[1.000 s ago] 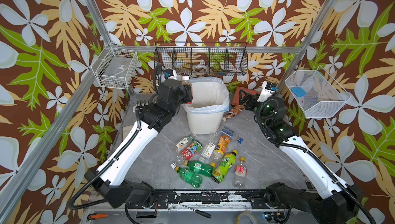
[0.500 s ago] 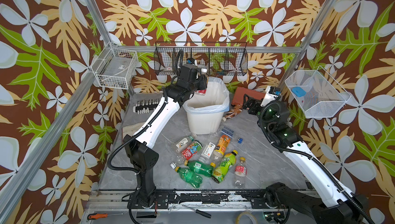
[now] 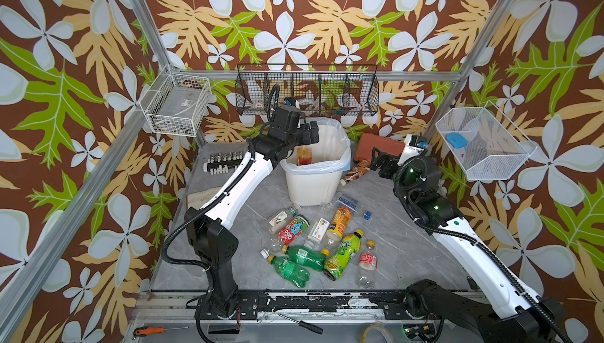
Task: Throw the plastic bottles in the bin
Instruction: 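Carry the tea bottle over the bin with the left gripper and release, then withdraw the left gripper while the right moves to the red-labelled bottle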
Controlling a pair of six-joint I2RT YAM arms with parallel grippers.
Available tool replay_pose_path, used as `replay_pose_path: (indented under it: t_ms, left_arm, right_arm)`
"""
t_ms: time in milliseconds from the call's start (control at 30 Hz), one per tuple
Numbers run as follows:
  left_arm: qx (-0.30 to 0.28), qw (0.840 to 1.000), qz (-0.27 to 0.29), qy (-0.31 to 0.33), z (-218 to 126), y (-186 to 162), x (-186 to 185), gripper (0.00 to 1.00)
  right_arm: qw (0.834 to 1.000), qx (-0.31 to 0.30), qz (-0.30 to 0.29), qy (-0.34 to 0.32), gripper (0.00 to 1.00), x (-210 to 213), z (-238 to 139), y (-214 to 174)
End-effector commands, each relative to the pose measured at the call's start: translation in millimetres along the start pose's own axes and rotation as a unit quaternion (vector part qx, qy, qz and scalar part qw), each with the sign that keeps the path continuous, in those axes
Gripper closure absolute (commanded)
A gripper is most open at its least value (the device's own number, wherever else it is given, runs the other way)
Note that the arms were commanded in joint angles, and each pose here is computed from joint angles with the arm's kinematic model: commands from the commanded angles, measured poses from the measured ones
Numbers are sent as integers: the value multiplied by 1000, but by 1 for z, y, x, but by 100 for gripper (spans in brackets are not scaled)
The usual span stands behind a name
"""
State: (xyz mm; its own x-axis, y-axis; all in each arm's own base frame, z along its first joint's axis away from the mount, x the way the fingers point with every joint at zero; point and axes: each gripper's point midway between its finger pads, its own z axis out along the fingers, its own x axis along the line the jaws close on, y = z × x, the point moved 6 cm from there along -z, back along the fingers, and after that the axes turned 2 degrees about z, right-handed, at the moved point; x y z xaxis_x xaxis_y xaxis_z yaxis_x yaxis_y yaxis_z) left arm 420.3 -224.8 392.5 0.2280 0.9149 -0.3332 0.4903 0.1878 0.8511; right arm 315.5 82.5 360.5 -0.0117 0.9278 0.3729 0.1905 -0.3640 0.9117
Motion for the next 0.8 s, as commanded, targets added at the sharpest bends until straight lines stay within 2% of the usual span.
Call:
replay_pose_path:
  t_ms: [0, 167, 300, 467, 567, 667, 767]
  left_arm:
    - [-67, 997, 4, -32, -24, 22, -7, 4]
    - [-153, 986, 16, -72, -77, 21, -2, 3]
    - [-202, 977, 6, -69, -112, -17, 24, 0]
    - [-197, 980, -26, -25, -125, -104, 75, 0]
    - [-173, 983, -55, 4, -126, -139, 96, 0]
    - [-165, 984, -63, 24, -125, -157, 108, 0]
    - [-159, 984, -70, 29, -125, -158, 109, 0]
  right_arm:
    - [1000, 3, 5, -5, 0, -1, 1, -2]
    - [1000, 25, 5, -6, 1, -3, 7, -13]
    - [999, 40, 6, -14, 0, -5, 8, -18]
    - [998, 61, -3, -29, 0, -12, 10, -32]
    - [996, 84, -15, -28, 1, -12, 12, -40]
    - [994, 102, -24, -31, 0, -16, 14, -50]
    - [989, 138, -27, -37, 1, -18, 13, -60]
